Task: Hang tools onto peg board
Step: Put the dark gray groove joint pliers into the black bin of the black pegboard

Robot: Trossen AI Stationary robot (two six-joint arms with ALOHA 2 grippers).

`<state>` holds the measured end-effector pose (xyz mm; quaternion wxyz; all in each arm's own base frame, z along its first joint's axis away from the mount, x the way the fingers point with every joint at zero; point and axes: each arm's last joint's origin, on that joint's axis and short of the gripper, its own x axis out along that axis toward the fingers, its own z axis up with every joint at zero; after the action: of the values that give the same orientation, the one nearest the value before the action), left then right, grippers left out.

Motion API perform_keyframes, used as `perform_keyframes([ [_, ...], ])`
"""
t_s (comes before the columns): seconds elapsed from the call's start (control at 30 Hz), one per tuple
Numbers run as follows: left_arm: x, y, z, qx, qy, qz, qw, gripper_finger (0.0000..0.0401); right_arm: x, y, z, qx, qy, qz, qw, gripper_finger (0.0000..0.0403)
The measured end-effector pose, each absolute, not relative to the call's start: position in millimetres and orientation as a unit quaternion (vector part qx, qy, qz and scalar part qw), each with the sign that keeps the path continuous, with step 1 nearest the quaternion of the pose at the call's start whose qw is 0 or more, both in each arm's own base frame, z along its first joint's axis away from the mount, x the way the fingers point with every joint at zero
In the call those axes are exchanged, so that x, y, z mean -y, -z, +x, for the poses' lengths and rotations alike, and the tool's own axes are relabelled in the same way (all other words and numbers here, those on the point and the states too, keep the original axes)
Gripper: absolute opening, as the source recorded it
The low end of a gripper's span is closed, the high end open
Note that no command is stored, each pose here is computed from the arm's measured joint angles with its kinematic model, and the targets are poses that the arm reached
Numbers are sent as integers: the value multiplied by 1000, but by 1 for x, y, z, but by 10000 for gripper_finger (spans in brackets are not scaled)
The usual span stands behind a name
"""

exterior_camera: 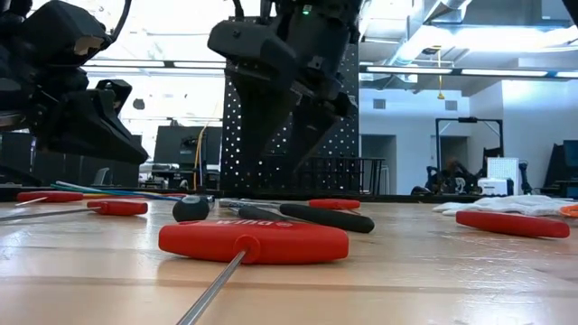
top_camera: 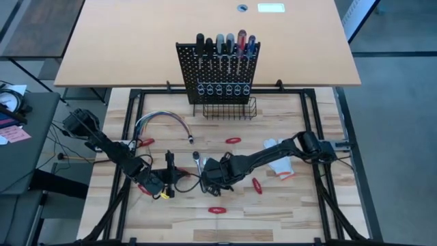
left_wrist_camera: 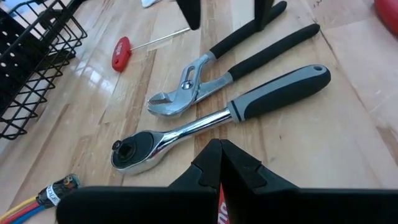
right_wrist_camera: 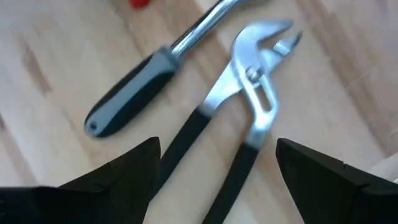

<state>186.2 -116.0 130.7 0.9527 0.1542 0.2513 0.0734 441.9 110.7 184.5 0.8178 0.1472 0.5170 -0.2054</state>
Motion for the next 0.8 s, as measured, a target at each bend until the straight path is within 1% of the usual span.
perform_keyframes([
  [0.1, 116, -131, 186, -251, -74, 153, 953, 0, -109, -184, 444, -509, 208, 150, 822, 329],
  [0.17, 116, -131, 186, -251, -74, 153, 953, 0, -110, -174, 450, -504, 206, 152, 825, 329],
  [0.3, 116, -130, 186, -252, -73, 154, 953, 0, -110, -154, 451, -529, 212, 144, 809, 329],
  [0.4, 116, -130, 186, -252, -74, 154, 952, 0, -105, -149, 449, -544, 222, 147, 796, 329],
  [0.53, 116, -130, 186, -254, -74, 154, 952, 0, -105, -143, 450, -548, 225, 148, 792, 329],
  [0.67, 116, -130, 186, -254, -75, 154, 952, 0, -105, -142, 445, -572, 223, 128, 779, 328],
  [0.8, 115, -129, 185, -258, -76, 153, 951, 0, -103, -142, 440, -599, 210, 91, 768, 317],
])
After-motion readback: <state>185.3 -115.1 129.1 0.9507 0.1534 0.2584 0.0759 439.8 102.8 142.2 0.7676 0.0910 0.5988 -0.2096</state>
